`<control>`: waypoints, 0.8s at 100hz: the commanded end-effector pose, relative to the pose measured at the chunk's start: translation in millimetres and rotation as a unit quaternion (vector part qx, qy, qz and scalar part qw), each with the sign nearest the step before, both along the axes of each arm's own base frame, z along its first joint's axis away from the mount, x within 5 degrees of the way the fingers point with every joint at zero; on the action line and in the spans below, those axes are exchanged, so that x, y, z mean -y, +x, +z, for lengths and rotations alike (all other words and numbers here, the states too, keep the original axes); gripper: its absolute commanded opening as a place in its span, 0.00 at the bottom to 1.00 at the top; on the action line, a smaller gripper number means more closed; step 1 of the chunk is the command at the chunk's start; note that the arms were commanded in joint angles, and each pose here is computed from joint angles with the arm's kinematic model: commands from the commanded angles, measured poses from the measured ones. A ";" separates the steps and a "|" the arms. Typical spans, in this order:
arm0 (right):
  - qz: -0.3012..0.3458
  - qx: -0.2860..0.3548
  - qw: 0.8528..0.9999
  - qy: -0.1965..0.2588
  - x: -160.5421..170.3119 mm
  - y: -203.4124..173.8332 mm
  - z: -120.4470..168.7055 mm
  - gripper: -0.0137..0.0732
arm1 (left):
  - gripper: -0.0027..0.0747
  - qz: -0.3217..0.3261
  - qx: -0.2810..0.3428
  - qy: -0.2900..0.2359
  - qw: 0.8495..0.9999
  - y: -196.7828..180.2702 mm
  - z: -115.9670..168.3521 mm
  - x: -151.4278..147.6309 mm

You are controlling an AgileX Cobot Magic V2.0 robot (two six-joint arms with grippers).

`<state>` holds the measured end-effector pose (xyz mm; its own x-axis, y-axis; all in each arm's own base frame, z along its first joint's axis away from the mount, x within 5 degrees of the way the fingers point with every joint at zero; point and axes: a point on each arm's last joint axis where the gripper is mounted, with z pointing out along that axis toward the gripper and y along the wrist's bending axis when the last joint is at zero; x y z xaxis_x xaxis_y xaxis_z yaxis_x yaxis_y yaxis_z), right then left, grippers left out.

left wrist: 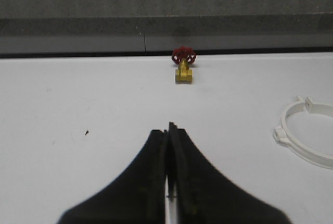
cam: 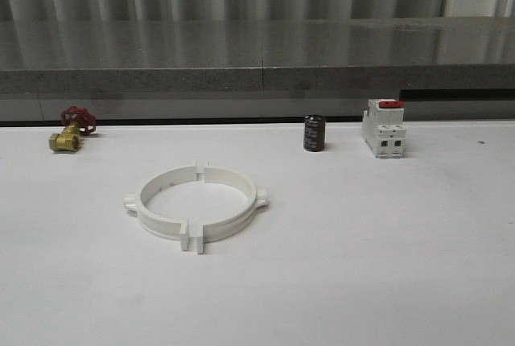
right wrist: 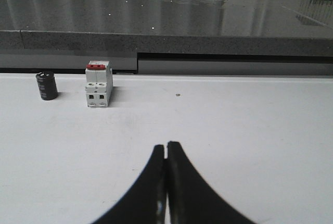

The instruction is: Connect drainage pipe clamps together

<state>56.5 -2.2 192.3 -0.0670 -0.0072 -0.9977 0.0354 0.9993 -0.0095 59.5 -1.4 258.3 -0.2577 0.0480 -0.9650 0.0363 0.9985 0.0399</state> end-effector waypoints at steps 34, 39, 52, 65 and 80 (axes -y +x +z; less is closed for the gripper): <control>-0.002 0.056 0.998 -0.004 0.0 -2.0 13.4 0.08 | 0.01 -0.019 0.130 0.003 0.991 -3.4 -56.9 1.9; -0.002 0.056 0.998 -0.004 0.0 -2.0 13.4 0.08 | 0.01 -0.018 0.136 -0.004 0.991 -3.6 -66.4 2.0; -0.002 0.055 0.998 -0.004 0.0 -1.9 13.3 0.08 | 0.01 -0.018 0.106 -0.009 0.994 -3.7 -70.0 2.1; -0.002 0.055 0.998 -0.003 0.0 -1.9 13.2 0.08 | 0.01 -0.018 0.127 -0.010 0.992 -3.6 -66.2 2.1; -0.002 0.055 0.998 -0.003 0.0 -1.9 13.2 0.08 | 0.01 -0.018 0.126 -0.010 0.992 -3.6 -66.5 2.1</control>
